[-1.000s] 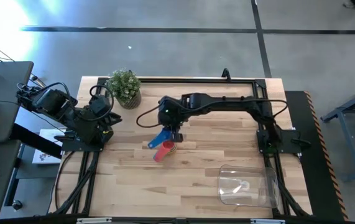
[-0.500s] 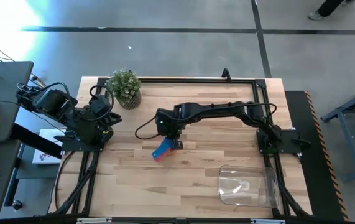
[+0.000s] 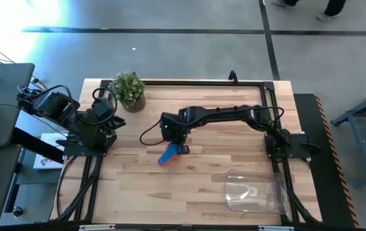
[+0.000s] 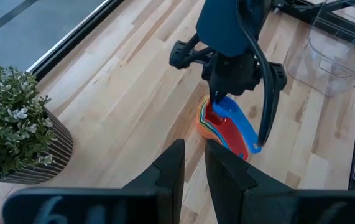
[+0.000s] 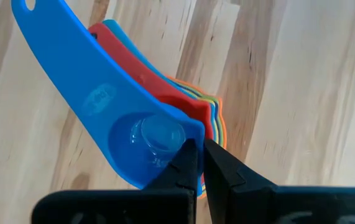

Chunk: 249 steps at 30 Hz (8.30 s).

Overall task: Nest measuring cups in basket
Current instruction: Stack the blue measuring cup on top of the red measuring cup, then put the nested measuring cups into the transparent bin

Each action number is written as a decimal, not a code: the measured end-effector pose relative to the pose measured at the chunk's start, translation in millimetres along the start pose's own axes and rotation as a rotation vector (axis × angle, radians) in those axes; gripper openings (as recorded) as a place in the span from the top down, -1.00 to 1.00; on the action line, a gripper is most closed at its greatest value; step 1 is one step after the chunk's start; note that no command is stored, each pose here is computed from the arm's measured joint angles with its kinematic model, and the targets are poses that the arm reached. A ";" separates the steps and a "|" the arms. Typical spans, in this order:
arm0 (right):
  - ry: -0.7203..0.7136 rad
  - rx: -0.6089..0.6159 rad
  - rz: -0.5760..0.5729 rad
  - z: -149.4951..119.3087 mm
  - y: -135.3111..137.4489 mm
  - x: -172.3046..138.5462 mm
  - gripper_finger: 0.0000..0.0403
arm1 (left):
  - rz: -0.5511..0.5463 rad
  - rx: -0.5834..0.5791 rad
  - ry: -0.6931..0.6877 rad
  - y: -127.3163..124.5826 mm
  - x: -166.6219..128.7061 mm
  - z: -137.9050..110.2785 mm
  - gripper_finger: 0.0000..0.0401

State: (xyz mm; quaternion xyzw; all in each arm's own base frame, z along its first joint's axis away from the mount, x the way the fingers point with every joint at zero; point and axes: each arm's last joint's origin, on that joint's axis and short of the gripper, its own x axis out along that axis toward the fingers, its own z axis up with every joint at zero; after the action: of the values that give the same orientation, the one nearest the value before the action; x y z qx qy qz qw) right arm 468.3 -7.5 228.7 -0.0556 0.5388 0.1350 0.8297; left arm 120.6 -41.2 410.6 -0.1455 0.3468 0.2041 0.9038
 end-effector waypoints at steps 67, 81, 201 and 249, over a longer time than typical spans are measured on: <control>-0.457 0.865 -0.401 -36.1 38.4 -228.2 0.52 | -0.031 -0.006 0.078 0.7 -0.1 -3.9 0.17; -0.661 1.003 -0.322 -62.8 87.2 -290.5 0.52 | -0.022 -0.021 0.097 -5.3 5.6 -3.4 0.16; -0.485 1.014 -0.414 -80.7 94.8 -284.3 0.52 | -0.246 0.091 0.438 -147.1 312.3 -53.4 0.17; -0.408 1.179 -0.209 -68.4 99.8 -263.9 0.52 | -0.361 0.282 0.009 -21.6 98.8 40.0 0.17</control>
State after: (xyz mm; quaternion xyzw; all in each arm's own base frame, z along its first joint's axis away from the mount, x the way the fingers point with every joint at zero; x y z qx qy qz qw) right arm 278.8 28.4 445.6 0.3854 0.3452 -0.2582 0.8159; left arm 220.3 -17.5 374.1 -0.0783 0.3445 -0.0120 0.9355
